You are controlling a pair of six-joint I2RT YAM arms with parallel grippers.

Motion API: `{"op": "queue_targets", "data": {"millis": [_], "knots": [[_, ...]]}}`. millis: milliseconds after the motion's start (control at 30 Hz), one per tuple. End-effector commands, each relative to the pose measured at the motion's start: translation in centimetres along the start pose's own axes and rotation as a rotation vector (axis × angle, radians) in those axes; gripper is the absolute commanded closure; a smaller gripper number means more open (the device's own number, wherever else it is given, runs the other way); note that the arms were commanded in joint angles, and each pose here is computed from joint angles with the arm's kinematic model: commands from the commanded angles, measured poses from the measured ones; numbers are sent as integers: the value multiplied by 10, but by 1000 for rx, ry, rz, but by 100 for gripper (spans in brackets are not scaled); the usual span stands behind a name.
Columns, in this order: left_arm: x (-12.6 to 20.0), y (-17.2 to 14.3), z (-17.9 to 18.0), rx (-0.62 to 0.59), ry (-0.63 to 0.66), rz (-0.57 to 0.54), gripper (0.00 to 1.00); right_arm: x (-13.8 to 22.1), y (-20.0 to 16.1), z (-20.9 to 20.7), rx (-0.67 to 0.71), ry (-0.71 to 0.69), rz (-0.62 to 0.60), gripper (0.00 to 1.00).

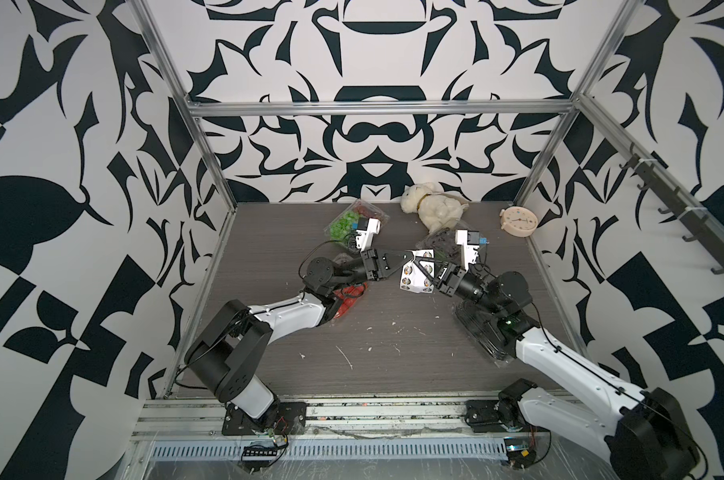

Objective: Label fruit boxes
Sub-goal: Adjust the label sticker.

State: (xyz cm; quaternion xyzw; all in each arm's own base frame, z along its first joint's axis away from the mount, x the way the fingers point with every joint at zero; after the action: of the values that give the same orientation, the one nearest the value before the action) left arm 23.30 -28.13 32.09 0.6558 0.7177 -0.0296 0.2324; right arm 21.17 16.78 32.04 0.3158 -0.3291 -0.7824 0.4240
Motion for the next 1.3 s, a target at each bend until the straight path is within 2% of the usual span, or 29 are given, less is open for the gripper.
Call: {"op": "queue_targets", "data": {"millis": [0,333,500,733,1267], "knots": [[-3,-9,-18,-66,-55,58,100,0,18,12,70,0,-41,88],[-2,-10,-18,-68,-54,58,100,0,25,15,78,1,-64,78],[-2,-10,-16,-68,-51,58,100,0,29,17,85,7,-71,77],[-2,-10,-13,-63,-46,59,100,0,26,15,78,12,-61,100],[-6,-9,-20,-72,-61,73,100,-12,14,-3,22,-1,18,100]]}}
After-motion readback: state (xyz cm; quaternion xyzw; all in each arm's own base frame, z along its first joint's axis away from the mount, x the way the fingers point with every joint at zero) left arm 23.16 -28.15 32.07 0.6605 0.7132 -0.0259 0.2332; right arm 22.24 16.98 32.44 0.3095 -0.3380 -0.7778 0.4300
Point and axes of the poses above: each gripper's point midway between its finger pads, its own x axis back along the fingers, its own z axis along the line the jaws close on, y = z × x, the point moved 8 cm from there along x, back along the fingers, and after that the axes turned 12 degrees about x, right-handed, at the moved point
